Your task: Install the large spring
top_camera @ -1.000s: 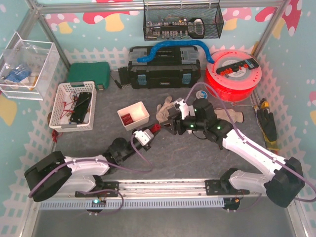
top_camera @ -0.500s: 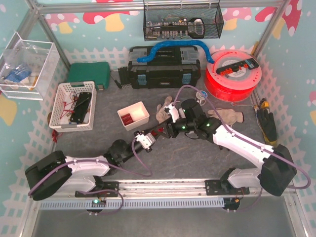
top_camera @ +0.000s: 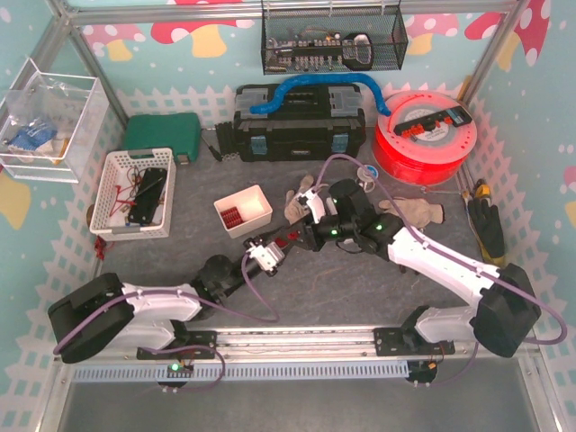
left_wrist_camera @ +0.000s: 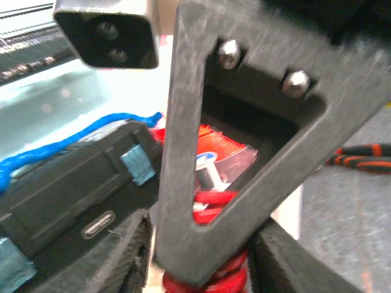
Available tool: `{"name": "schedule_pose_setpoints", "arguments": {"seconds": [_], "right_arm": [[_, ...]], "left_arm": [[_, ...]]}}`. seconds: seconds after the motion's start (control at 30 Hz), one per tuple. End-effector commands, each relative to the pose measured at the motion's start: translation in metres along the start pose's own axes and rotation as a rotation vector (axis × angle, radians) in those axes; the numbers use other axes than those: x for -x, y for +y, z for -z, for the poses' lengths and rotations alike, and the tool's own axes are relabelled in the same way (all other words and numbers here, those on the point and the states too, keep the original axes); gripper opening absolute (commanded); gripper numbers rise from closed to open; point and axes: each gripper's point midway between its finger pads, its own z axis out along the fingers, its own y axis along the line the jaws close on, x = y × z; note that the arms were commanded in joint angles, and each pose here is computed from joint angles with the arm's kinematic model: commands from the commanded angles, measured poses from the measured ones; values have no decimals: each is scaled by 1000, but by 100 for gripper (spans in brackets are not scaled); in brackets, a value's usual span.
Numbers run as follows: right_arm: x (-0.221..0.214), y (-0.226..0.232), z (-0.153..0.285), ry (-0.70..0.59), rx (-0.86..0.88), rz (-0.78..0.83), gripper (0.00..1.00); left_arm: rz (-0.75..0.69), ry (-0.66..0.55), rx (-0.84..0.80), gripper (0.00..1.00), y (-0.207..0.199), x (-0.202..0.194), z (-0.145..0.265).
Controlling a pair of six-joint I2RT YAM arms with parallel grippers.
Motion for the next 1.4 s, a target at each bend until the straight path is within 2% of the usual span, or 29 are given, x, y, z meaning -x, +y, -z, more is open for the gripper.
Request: {"name": "schedule_pose_setpoints", "arguments": {"seconds": [0.0,0.07,0.2,0.27,0.3,0.5,0.7,0.93,1.1,1.37], "right_arm": [[20,-1,14,-95,-71,40,0],[26,-16,21,-133,-165,31,0],[41,-57,48,-231,-416,-2,0],[48,-76,64,-275,-529,-12,0],[51,-86,73,-295,-587,-18,0],[59,-149,122,-341,-839,-85,0],[53,-211,154,-300,-1003,-176,0],[50,-254,155,-247,-1022,-250,0],[51,-271,146,-213,-1017,-260,0],[52,-292,142,-183,-1026,-297,0]], "left_arm": [[20,1,104,53,19,3,-3],[38,26,143,65,26,-2,-5],[137,54,243,81,48,-10,-3],[165,64,281,97,57,-14,-1],[187,68,301,99,61,-15,0],[352,98,402,99,91,-29,6],[354,111,433,99,98,-28,9],[338,131,413,99,95,-30,5],[315,158,391,99,90,-33,-1],[317,134,374,99,88,-25,1]]}}
